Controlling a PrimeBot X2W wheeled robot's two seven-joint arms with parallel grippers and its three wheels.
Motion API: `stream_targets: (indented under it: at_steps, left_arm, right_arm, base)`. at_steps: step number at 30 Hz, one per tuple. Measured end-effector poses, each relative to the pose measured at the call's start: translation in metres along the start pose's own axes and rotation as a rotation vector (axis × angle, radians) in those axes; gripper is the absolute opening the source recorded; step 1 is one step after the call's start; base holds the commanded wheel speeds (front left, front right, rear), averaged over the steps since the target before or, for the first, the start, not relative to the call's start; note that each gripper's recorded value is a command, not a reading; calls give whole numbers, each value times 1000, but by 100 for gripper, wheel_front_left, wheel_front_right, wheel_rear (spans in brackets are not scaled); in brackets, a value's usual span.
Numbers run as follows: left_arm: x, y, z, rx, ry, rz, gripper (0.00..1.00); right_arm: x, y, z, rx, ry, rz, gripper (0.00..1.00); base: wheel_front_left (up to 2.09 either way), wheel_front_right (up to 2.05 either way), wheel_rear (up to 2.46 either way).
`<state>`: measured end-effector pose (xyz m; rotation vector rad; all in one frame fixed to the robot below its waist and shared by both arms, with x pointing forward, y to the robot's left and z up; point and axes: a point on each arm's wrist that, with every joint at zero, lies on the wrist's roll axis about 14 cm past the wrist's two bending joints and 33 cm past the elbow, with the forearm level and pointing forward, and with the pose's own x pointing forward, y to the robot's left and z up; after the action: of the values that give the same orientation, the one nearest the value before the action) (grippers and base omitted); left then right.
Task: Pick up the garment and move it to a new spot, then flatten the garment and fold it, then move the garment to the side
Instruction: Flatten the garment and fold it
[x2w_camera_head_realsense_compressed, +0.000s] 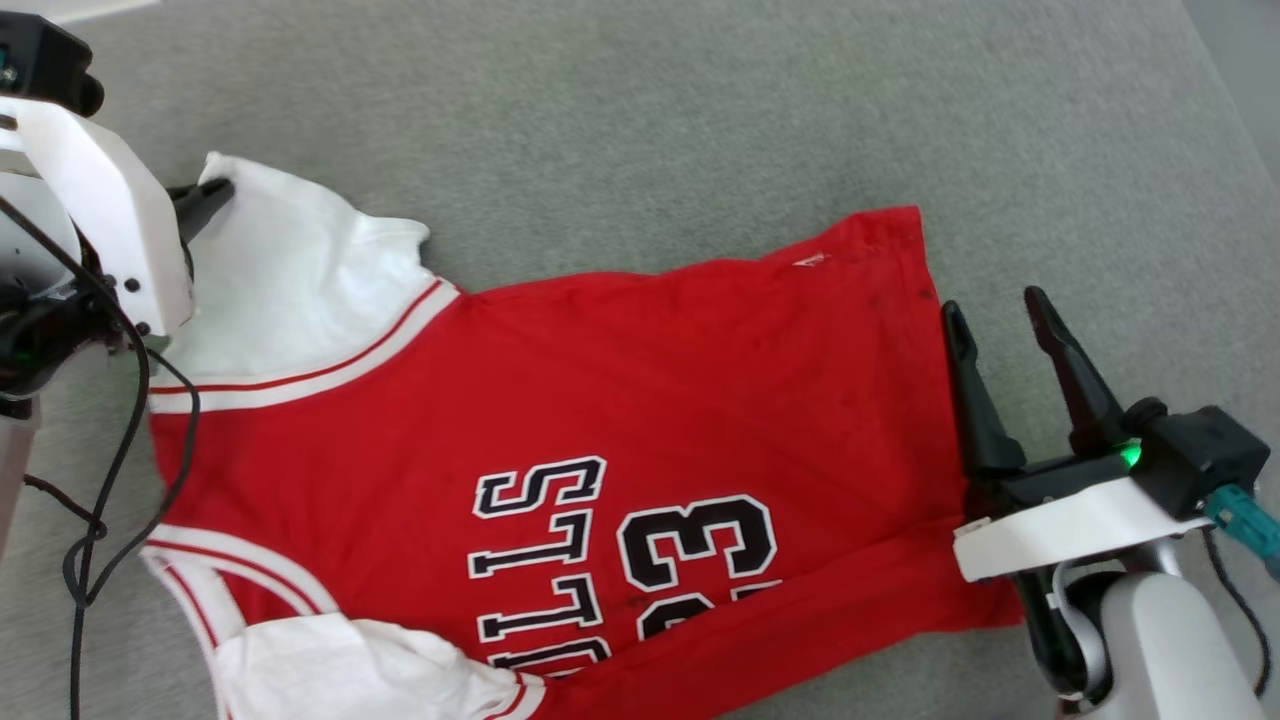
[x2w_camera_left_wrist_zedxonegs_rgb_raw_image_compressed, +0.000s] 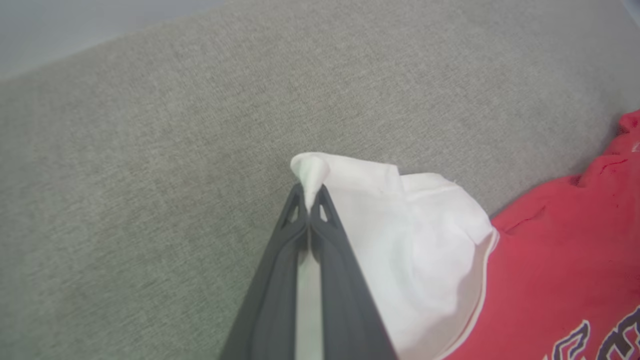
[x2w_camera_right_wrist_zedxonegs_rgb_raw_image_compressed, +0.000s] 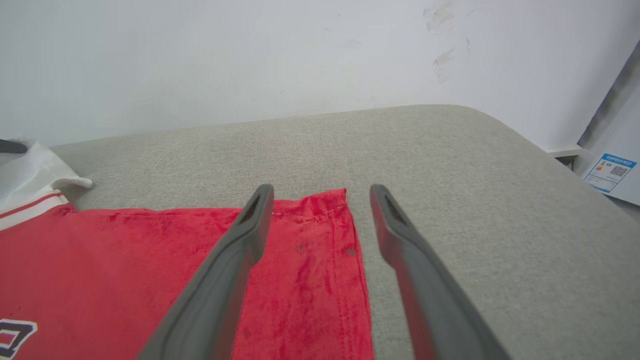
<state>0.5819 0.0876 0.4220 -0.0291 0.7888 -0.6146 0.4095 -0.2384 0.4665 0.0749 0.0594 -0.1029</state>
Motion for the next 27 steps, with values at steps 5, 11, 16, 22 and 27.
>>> stream_targets:
  at_steps: [5,11,16,22,27]
  left_arm:
    - [-32,-13,17,65,-125,-6,0]
    - [-71,-58,25,170,-239,-94,0]
    - [-98,-75,16,222,-283,-129,0]
    - [-119,-83,11,252,-322,-145,0]
    - [-123,-81,-5,245,-309,-150,0]
  right_arm:
    - [4,-2,-1,-67,91,33,100]
    - [10,-1,-18,-206,333,135,100]
    - [28,-10,-18,-311,528,182,100]
    - [46,-18,-28,-452,737,216,100]
    - [60,-14,-50,-463,858,225,100]
  base:
    - [0,0,0]
    - [0,0,0]
    - [0,0,0]
    - [0,0,0]
    - [0,0,0]
